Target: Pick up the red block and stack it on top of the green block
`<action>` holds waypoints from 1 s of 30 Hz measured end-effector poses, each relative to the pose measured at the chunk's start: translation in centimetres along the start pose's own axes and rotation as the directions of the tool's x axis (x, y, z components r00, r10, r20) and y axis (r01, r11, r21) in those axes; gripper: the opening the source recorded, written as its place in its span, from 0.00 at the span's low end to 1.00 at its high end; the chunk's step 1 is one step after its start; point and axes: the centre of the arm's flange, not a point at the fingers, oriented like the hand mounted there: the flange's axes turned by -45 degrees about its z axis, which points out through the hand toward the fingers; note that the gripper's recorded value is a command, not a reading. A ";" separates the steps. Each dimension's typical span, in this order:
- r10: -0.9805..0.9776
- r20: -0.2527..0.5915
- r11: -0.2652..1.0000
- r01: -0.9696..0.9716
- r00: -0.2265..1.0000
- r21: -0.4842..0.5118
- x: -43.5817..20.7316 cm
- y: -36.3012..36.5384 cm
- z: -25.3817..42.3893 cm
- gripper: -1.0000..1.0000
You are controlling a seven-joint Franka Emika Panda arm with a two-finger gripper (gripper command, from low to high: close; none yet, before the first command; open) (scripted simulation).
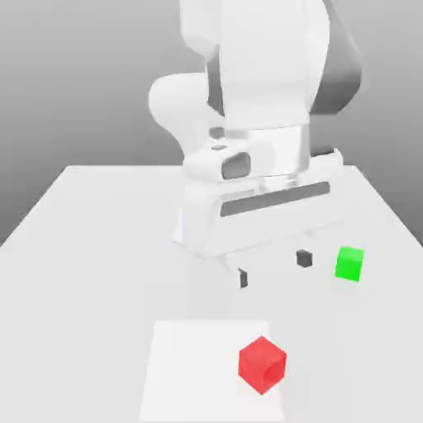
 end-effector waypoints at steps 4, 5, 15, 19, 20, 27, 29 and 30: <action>-0.106 0.115 0.994 0.103 0.988 0.034 -2.7 -1.9 7.0 0.50; -0.116 0.126 0.993 0.112 0.985 0.037 -3.1 -2.0 8.3 0.50; -0.125 0.138 0.992 0.120 0.983 0.042 -4.2 -2.3 13.9 0.00; -0.126 0.137 0.992 0.122 0.982 0.042 -3.9 -2.2 12.4 0.00; -0.126 0.137 0.992 0.122 0.982 0.042 -3.7 -2.2 11.4 0.00; -0.156 0.127 0.986 0.148 0.979 0.075 -2.3 -11.5 6.9 0.00; -0.161 0.127 0.985 0.151 0.979 0.085 -2.6 -15.6 6.2 0.00; -0.163 0.127 0.984 0.153 0.978 0.090 -2.9 -17.6 5.9 0.00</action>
